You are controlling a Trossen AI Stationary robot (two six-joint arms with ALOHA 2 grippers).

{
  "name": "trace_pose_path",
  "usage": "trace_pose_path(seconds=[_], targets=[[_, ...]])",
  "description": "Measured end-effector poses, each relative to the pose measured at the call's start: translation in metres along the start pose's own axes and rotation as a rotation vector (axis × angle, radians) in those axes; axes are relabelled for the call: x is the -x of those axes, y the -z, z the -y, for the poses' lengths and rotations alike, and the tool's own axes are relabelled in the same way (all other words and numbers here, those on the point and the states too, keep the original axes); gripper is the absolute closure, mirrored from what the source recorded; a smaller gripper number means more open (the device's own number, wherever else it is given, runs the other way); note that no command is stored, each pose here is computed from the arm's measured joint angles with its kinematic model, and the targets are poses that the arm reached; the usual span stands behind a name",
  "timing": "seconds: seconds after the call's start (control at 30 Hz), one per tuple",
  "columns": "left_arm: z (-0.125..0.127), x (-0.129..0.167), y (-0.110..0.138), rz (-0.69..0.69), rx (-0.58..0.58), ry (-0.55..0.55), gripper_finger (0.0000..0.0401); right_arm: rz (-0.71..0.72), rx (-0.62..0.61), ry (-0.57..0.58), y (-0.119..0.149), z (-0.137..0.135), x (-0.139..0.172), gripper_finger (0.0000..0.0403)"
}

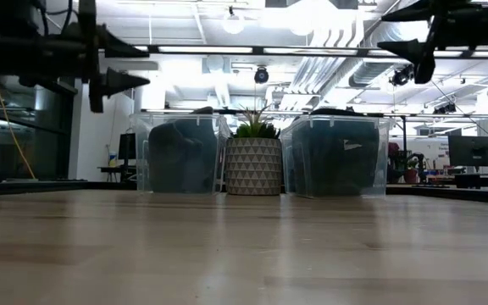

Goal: Pick & Place hat
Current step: Return to Home Position

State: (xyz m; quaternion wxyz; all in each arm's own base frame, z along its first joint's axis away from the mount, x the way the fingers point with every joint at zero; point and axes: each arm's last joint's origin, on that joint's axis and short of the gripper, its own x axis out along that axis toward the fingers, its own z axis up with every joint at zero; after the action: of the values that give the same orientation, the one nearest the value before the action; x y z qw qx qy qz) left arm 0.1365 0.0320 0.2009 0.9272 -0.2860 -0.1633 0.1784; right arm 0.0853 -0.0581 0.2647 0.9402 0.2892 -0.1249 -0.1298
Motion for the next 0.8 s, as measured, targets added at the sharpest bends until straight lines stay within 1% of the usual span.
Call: trace_pose_path(seconds=[0.17, 0.27, 0.43, 0.63, 0.73, 0.8], targets=[[-0.008, 0.008, 0.007, -0.003, -0.008, -0.019, 0.0201, -0.007, -0.027, 0.009, 0.003, -0.003, 0.013, 0.0181], [-0.01, 0.01, 0.009, -0.002, -0.005, -0.037, 0.0201, 0.031, -0.035, 0.037, 0.004, -0.006, 0.022, 0.0181], [-0.008, 0.012, 0.006, 0.017, -0.009, -0.011, 0.0201, 0.123, -0.029, 0.128, 0.006, -0.007, 0.038, 0.0181], [-0.007, 0.014, 0.003, 0.045, 0.01, -0.004, 0.0201, 0.107, -0.074, 0.153, 0.008, -0.005, 0.038, 0.0181], [-0.008, 0.014, 0.003, 0.047, 0.021, -0.015, 0.0201, 0.042, -0.095, 0.197, 0.015, 0.0, 0.039, 0.0181], [-0.008, 0.014, 0.003, 0.057, 0.03, -0.032, 0.0201, 0.074, -0.094, 0.219, 0.014, 0.0, 0.04, 0.0181]])
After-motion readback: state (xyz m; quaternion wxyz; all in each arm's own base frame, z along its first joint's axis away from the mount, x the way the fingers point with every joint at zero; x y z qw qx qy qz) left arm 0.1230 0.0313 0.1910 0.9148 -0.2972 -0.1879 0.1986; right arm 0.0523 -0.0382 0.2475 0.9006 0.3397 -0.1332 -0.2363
